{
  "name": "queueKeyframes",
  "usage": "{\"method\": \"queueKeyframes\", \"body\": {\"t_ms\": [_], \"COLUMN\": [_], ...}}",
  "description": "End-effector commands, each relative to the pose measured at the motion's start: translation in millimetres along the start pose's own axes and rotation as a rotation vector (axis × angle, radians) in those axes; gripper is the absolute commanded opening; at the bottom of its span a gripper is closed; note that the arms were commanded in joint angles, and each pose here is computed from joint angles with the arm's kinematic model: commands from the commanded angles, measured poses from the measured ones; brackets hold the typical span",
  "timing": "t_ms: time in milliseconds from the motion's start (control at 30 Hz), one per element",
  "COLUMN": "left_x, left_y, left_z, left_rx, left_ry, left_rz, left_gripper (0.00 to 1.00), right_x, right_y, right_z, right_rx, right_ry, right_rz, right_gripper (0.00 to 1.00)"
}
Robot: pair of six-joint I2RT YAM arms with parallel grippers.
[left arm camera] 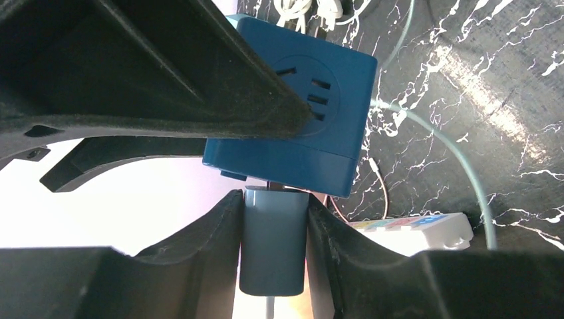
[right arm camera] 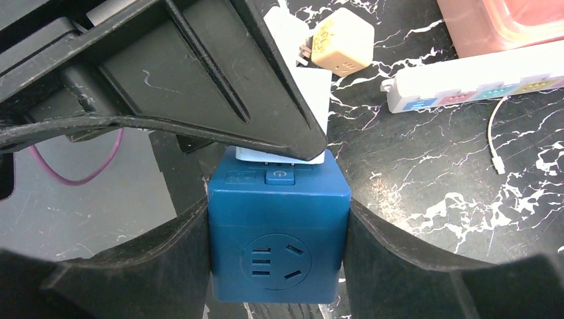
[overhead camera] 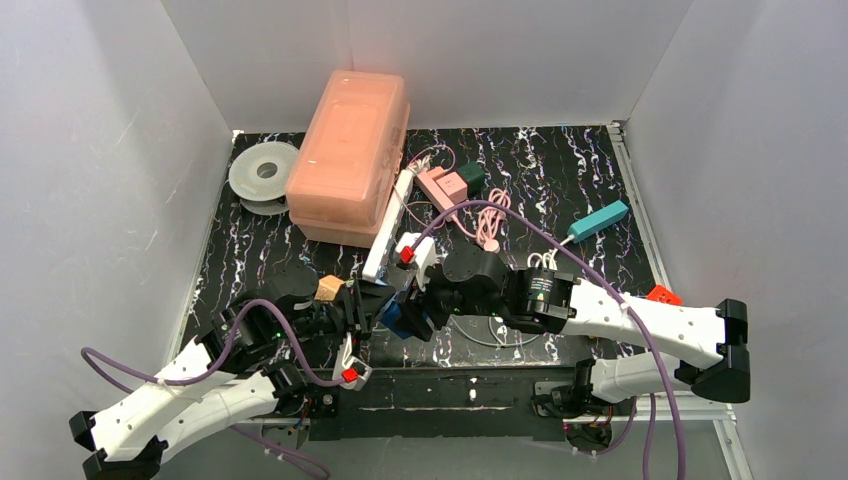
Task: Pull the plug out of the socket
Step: Remove the plug from the socket.
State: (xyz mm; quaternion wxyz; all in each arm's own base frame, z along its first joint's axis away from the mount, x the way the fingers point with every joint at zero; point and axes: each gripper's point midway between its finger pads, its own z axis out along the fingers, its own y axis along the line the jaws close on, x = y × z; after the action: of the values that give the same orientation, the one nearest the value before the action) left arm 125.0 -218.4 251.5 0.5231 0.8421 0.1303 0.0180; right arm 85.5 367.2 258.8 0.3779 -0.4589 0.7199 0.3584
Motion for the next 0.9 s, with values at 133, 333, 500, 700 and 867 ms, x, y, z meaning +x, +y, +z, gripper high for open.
{"method": "queueKeyframes", "body": {"t_ms": [133,333,500,700,867], "left_x": [-14.5,-13.9,-12.2,-10.5,-9.3], "left_y": [6.4,12.4,19.2,19.0,19.8], "left_z": [5.5,6.0,3.8,0.7,0.6], "left_rx": [-0.016,-0.027,-0.055,-0.064,-0.071], "left_ry": [-0.062,-0.052,-0.038,-0.024,-0.016], "left_rz": [0.025,0.022,0.016,0.012,0.017], "left_gripper": [0.00,0.00,0.00,0.00,0.00], "right_x": [-40.1,-35.6,-24.4,-5.2,7.8], "right_y": [2.4,-1.8,-10.2,-18.4,-10.3], "right_z": [0.0,2.4,-0.1,-10.8,-19.6], "right_rx": [0.011,0.012,0.006,-0.035,-0.139], "right_ry": [-0.110,-0.136,-0.113,-0.090,-0.073], "right_rz": [-0.008,-0.006,0.025,0.033,-0.030], "right_gripper": [0.63,0.81,0.84,0.86,0.87]}}
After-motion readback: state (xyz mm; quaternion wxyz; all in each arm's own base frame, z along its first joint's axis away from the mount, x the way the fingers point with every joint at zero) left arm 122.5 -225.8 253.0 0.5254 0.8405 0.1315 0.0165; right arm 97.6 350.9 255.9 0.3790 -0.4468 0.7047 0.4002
